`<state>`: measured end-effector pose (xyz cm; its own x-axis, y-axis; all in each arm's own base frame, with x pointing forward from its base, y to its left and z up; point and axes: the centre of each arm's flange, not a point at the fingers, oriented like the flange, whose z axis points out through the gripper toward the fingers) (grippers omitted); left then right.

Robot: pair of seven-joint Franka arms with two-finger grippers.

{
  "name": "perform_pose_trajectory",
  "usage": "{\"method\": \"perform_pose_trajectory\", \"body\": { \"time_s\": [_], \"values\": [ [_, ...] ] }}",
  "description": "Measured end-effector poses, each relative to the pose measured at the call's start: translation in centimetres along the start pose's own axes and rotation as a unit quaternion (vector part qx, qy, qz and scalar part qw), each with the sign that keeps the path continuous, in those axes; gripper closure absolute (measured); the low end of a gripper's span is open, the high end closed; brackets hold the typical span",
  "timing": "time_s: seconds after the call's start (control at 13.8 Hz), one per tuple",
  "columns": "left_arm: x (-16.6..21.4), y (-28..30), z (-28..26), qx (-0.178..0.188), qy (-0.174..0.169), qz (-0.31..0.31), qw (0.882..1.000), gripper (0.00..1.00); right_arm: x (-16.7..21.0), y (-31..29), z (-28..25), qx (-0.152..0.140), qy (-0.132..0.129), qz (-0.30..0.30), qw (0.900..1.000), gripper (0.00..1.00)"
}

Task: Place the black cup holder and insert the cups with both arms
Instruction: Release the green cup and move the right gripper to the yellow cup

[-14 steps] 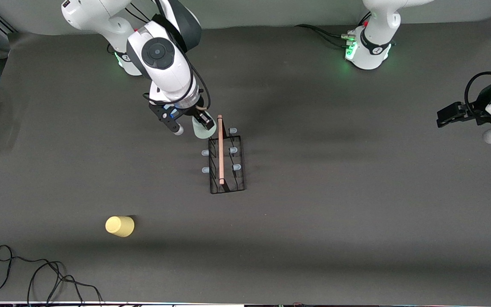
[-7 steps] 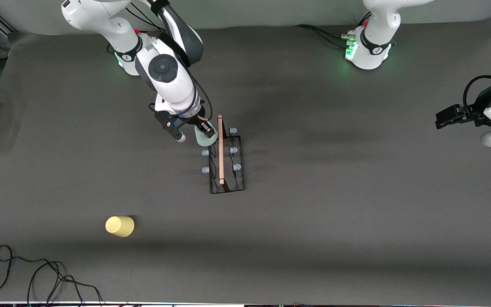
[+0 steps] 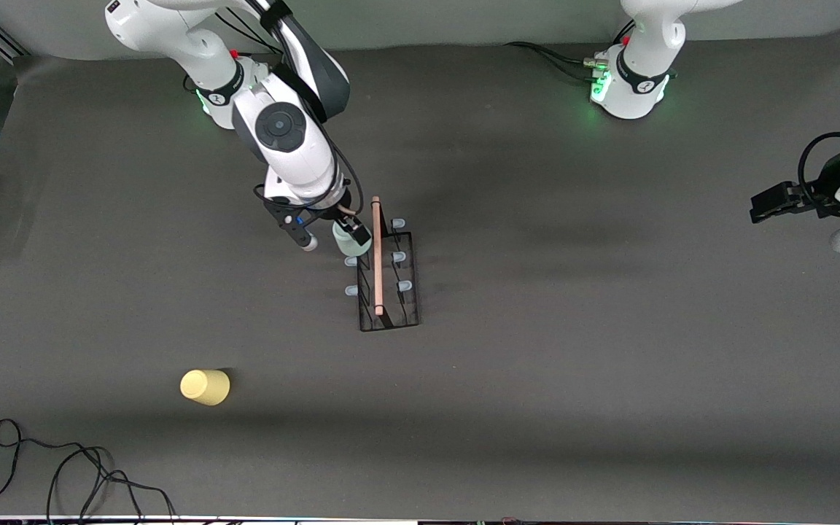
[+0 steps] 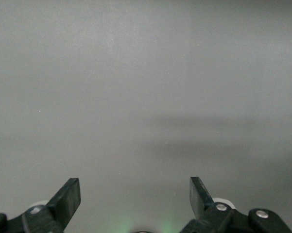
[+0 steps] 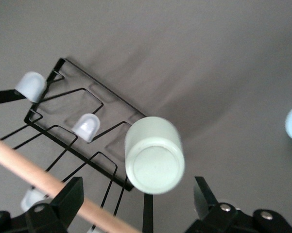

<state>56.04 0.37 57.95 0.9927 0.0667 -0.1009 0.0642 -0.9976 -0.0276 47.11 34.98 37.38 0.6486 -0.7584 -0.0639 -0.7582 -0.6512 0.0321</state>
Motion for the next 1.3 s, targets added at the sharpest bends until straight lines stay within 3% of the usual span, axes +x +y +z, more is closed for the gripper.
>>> {"method": "perform_pose_trajectory", "body": {
  "time_s": [0.29, 0.43, 0.58, 0.94, 1.16, 1.3],
  "values": [
    [0.1, -0.4, 0.0, 0.0, 0.0, -0.004, 1.0, 0.0, 4.4, -0.8, -10.3, -0.011, -0.002, -0.061, 0.998, 0.0],
    [0.1, -0.5, 0.0, 0.0, 0.0, -0.004, 1.0, 0.0, 9.5, 0.1, -13.1, -0.006, 0.004, -0.128, 0.992, 0.0],
    [0.1, -0.6, 0.1, -0.001, 0.0, -0.006, 1.0, 0.0, 16.0, 1.9, -14.3, -0.003, 0.012, -0.208, 0.978, 0.0],
    [0.1, -0.7, 0.1, -0.001, 0.0, -0.007, 1.0, 0.0, 32.8, 5.3, -12.3, -0.02, 0.029, -0.35, 0.936, 0.0],
    [0.2, -0.8, 0.1, -0.001, 0.002, -0.007, 1.0, 0.0, 38.3, 3.1, -7.2, -0.005, 0.031, -0.398, 0.917, 0.0],
    [0.2, -0.8, 0.1, -0.001, 0.002, -0.007, 1.0, 0.0, 39.9, 1.4, -3.8, -0.002, 0.045, -0.411, 0.91, 0.0]
  ]
}}
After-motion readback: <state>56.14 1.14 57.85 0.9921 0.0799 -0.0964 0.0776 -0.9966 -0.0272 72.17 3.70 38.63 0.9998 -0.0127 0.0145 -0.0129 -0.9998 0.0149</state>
